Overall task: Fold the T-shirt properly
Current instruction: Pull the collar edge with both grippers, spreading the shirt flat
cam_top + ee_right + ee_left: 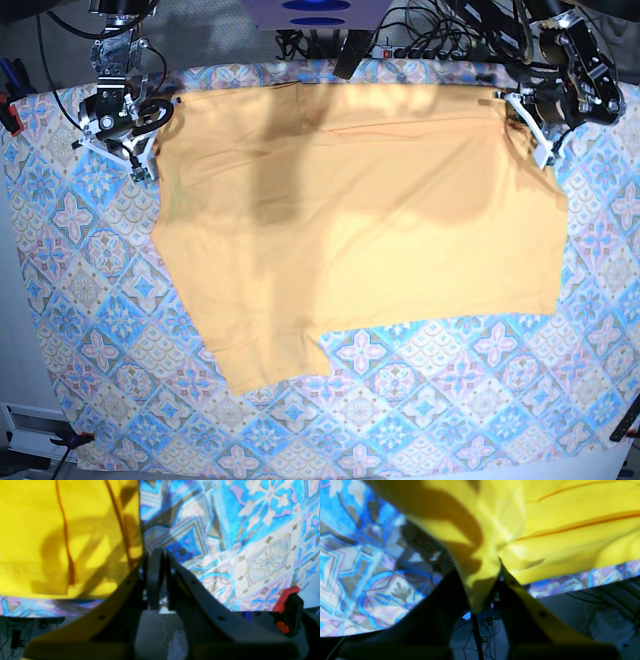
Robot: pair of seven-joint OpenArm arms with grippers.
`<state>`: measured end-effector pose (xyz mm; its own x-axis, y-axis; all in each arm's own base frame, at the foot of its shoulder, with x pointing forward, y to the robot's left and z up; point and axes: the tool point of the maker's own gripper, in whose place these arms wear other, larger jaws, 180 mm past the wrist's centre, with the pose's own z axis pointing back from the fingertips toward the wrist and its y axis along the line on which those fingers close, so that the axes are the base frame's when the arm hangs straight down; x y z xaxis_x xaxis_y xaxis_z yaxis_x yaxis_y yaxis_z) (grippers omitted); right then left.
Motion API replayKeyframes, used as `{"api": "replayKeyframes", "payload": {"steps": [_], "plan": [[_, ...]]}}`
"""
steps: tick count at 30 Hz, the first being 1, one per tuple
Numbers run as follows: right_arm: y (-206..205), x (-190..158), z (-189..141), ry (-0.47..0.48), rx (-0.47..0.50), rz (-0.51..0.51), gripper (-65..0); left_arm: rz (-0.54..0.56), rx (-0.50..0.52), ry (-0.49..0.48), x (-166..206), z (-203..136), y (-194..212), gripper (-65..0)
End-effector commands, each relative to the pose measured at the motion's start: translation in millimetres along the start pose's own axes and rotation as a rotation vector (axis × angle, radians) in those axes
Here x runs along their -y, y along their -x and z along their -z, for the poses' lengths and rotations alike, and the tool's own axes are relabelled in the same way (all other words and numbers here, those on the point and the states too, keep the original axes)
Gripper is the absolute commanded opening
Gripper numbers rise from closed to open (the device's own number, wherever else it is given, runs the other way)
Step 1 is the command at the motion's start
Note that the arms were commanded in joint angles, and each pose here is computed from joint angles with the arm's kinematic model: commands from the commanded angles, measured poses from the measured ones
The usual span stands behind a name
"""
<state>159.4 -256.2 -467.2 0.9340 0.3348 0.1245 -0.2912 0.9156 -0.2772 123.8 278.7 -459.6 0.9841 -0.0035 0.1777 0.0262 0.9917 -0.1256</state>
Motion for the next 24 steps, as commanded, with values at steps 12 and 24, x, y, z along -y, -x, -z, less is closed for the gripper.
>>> {"api": "replayKeyframes", "payload": {"steps": [12, 24], "plan": [[-12, 10, -8, 0.031, 0.045, -0.003, -60.8, -0.041, -0.025, -0.054, -23, -13, 25, -36.7], [-38, 14, -40, 0.076, 0.189, -0.012, -60.8, -0.059, -0.029, -0.095, -41, -23, 32, -37.4]]}}
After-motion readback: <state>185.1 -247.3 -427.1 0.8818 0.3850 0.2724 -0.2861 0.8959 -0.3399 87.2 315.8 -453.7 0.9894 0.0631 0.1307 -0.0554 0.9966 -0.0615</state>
